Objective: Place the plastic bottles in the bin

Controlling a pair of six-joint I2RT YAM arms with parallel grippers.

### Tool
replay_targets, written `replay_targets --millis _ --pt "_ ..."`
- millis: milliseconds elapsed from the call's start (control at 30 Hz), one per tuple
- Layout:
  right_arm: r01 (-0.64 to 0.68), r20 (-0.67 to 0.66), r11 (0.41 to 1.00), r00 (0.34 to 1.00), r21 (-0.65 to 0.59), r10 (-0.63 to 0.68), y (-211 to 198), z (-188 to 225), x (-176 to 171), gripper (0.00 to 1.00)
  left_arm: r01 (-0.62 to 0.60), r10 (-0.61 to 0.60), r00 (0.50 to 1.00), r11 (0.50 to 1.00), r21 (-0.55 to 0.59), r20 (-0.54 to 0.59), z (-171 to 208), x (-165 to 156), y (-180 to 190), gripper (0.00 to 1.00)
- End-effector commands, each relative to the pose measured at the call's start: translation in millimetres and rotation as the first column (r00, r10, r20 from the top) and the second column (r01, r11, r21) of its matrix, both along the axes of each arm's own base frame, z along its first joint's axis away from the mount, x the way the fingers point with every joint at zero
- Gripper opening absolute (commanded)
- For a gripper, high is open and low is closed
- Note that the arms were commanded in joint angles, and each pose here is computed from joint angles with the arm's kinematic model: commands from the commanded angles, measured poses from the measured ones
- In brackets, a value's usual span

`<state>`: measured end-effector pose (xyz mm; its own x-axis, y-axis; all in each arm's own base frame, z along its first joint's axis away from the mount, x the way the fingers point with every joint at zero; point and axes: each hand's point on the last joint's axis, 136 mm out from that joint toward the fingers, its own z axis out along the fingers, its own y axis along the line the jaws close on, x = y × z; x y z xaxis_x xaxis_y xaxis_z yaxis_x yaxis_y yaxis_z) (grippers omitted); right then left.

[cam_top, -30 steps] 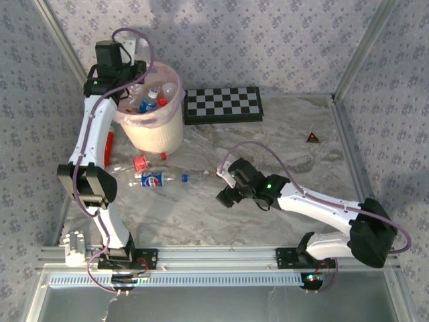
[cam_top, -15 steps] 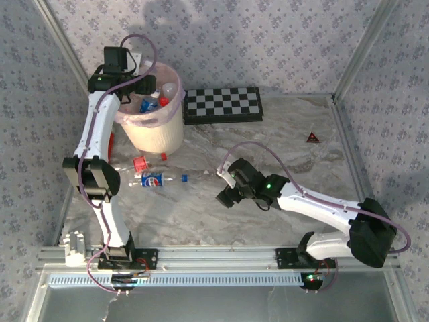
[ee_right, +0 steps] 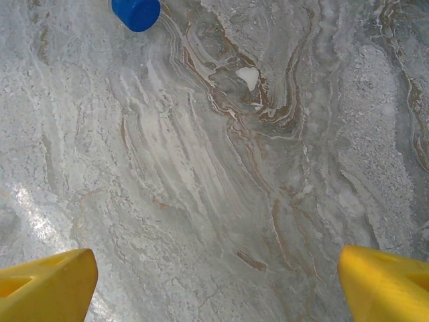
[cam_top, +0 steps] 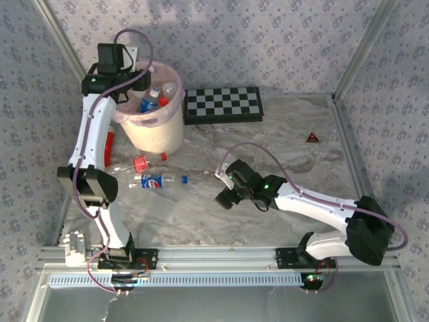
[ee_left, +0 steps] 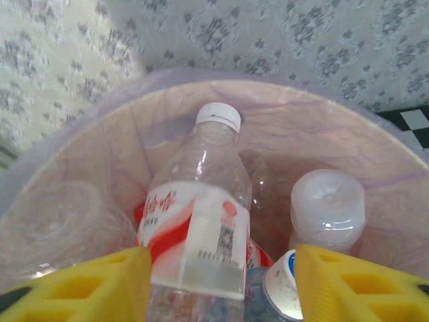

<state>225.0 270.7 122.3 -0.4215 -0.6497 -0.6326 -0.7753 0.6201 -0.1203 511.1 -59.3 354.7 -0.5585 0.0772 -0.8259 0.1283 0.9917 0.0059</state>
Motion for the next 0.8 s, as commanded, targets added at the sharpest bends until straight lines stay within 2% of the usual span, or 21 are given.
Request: replay_targets --millis 0,133,300,467,600,700,767 --pt "0.016 -0.009 1.0 1.0 -0.014 -0.016 -2.6 -6.3 -2.0 0.94 -0.02 0.022 0.998 0.999 0.031 -0.052 -26.2 -2.5 3.3 0.49" --pt "0.015 -0.008 1.0 1.0 -0.009 -0.015 -2.8 -5.7 -3.5 0.94 -0.022 0.024 0.996 1.0 0.021 -0.08 -42.2 -6.8 2.5 0.44" --pt "0.01 -0.002 1.0 1.0 0.0 -0.01 -0.8 -4.1 -1.8 0.94 -0.012 0.013 1.0 1.0 -0.015 0.018 -0.9 -15.3 -0.4 0.46" --pt "0.005 -0.004 1.0 1.0 0.007 -0.005 4.1 -4.8 -0.2 0.94 0.007 -0.001 0.992 0.999 -0.048 0.124 57.2 -33.9 -3.3 0.67" --pt "0.0 -0.002 1.0 1.0 0.012 0.0 5.7 -6.1 0.3 0.95 -0.007 0.023 0.979 0.997 -0.08 0.203 99.7 -62.9 1.1 0.77" --pt "-0.006 0.006 1.0 1.0 0.018 0.006 6.3 -5.5 1.9 0.95 -0.04 0.064 0.975 0.993 -0.114 0.215 114.1 -94.4 8.6 0.82" --pt "-0.013 0.011 1.0 1.0 0.024 0.012 7.1 -5.0 3.1 0.96 -0.073 0.103 0.974 0.985 -0.155 0.199 110.6 -119.7 14.2 0.84"
